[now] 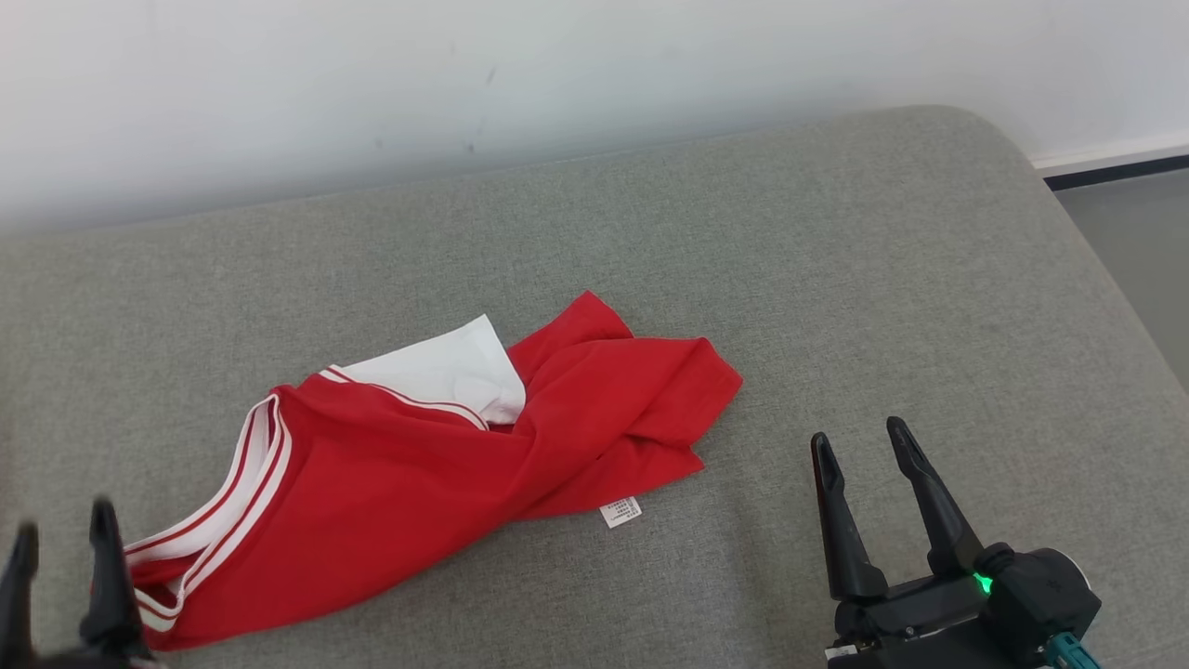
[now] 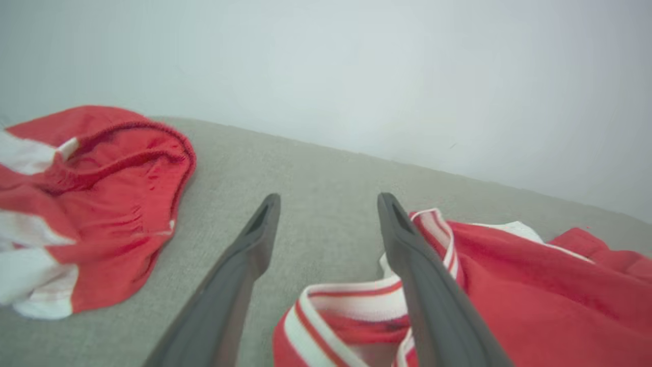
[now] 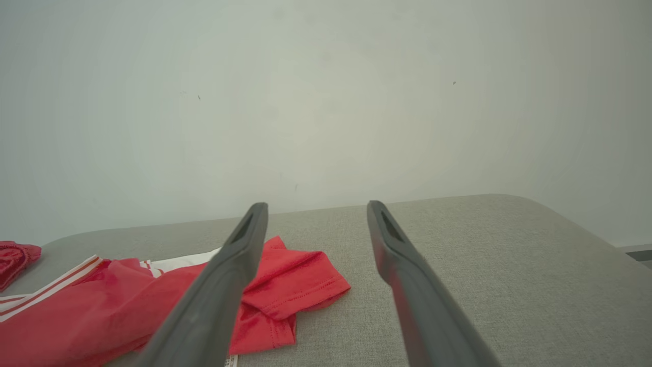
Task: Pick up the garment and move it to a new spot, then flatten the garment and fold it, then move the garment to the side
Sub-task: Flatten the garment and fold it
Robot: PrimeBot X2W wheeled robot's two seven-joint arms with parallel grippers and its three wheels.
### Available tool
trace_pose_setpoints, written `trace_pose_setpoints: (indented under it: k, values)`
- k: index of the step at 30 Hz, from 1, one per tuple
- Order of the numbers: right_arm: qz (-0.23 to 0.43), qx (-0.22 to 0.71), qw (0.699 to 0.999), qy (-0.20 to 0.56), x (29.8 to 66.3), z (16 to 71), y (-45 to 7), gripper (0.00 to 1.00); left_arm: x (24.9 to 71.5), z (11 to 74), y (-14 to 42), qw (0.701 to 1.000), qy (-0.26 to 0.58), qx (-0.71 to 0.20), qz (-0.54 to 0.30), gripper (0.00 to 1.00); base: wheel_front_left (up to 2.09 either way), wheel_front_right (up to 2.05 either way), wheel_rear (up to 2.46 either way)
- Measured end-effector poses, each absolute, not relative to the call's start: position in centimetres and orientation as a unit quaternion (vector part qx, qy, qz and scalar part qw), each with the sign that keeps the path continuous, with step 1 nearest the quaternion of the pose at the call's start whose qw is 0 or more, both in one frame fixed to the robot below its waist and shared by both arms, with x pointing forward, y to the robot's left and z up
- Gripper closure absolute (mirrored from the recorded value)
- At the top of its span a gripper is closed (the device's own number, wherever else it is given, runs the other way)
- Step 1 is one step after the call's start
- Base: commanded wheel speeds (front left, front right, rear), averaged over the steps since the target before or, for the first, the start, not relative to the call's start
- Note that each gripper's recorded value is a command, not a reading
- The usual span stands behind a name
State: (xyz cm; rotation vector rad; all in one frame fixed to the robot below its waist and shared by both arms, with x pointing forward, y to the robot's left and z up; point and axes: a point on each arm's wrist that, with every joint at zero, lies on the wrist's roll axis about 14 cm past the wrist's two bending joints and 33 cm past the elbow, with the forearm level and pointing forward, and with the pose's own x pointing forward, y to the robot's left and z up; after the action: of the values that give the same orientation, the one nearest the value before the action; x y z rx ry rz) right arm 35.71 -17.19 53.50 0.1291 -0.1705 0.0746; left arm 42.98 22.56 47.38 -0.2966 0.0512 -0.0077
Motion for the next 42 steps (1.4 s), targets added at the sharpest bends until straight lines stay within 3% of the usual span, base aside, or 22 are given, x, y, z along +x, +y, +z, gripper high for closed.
trace_pose_setpoints:
  k: [4,9,19,27,39,40,42]
  values:
    - [0.039,0.064,0.994,-0.084,35.7,53.4,-17.1,0.00,44.8,51.0,20.8,0.992,-0.029,-0.111,-0.047,0.00,0.00,0.00,0.00]
    - [0.043,0.063,0.994,-0.081,35.8,53.3,-16.8,0.00,47.5,54.2,14.2,0.983,-0.065,-0.053,-0.162,0.00,0.00,0.00,0.00]
    - [0.041,0.055,0.995,-0.069,37.2,52.6,-17.0,0.00,53.3,49.3,2.1,0.950,0.060,0.035,-0.306,0.00,0.00,0.00,0.00]
    - [0.021,0.049,0.997,-0.055,37.6,51.7,-18.2,0.00,54.9,41.9,0.4,0.923,0.182,0.100,-0.323,0.00,0.00,0.00,0.00]
    - [-0.004,0.042,0.998,-0.049,36.9,51.6,-19.7,0.00,55.5,38.6,-1.6,0.896,0.238,0.144,-0.347,0.00,0.00,0.00,0.00]
    - [-0.006,0.041,0.998,-0.050,36.8,51.6,-19.8,0.00,55.3,38.5,-1.8,0.894,0.239,0.147,-0.350,1.00,0.00,0.00,0.00]
    - [-0.009,0.040,0.998,-0.053,36.7,51.8,-20.1,0.00,55.0,38.7,-2.1,0.891,0.236,0.151,-0.357,1.00,0.00,0.00,0.00]
